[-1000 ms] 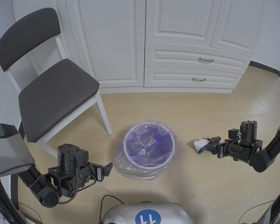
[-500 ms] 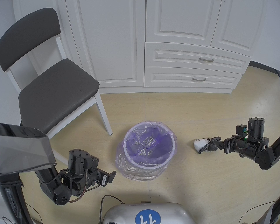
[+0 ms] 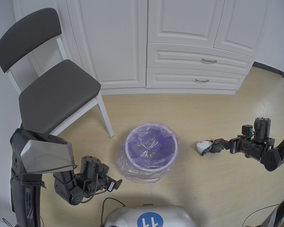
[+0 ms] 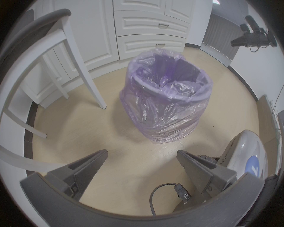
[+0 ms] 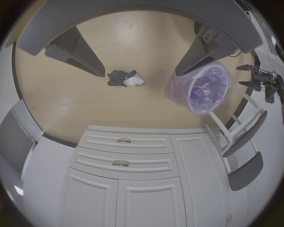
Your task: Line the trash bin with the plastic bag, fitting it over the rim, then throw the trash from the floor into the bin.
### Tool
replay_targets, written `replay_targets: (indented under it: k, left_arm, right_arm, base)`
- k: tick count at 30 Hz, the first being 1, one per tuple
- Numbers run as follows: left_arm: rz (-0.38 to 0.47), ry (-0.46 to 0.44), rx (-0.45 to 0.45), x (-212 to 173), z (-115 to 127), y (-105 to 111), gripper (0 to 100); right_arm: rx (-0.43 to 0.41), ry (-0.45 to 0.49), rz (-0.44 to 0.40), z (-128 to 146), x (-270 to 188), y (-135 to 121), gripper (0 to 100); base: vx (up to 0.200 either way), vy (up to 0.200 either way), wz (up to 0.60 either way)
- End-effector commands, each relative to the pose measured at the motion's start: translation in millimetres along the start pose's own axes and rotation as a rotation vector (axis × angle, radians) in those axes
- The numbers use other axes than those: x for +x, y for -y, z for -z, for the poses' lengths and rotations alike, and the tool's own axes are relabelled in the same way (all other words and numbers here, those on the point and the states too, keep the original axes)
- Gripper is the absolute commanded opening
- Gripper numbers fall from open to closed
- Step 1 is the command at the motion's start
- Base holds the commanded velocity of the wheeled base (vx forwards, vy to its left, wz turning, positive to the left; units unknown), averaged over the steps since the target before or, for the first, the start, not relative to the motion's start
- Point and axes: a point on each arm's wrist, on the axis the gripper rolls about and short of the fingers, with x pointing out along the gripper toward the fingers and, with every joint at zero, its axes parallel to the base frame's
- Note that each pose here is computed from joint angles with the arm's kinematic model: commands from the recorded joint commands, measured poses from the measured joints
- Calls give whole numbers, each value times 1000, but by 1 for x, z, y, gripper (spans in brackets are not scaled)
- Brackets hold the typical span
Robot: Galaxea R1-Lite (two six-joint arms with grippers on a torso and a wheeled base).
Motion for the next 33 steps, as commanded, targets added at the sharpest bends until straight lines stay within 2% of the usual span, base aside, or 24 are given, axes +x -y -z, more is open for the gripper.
replay_targets:
  k: [1, 4, 10, 16, 20, 27, 29, 33]
  left_arm:
    - [12, -41, 17, 22, 13, 0, 100]
    - [34, -25, 15, 26, 9, 0, 100]
    - [51, -47, 14, 38, -2, -1, 100]
    - [73, -24, 13, 50, -13, -2, 100]
    - [104, 0, -1, 61, -21, -10, 100]
    - [103, 29, -3, 71, -28, -13, 100]
    - [152, 52, -6, 74, -31, -13, 100]
    - [185, 94, -6, 84, -35, -14, 100]
  right_arm:
    - [0, -3, 7, 1, 1, 2, 100]
    - [0, -5, 7, 1, 1, 2, 100]
    - [2, -5, 7, 1, 1, 2, 100]
    - [1, -8, 8, 2, 3, 2, 100]
    - [5, -16, 19, 4, 6, 5, 100]
    - [5, -16, 19, 4, 6, 6, 100]
    - [5, -19, 19, 5, 7, 6, 100]
    - [6, -24, 20, 6, 9, 6, 100]
  base:
    - [0, 0, 0]
    - [0, 0, 0]
    - [0, 0, 0]
    - [0, 0, 0]
    - [0, 0, 0]
    - [0, 0, 0]
    - [0, 0, 0]
    - [0, 0, 0]
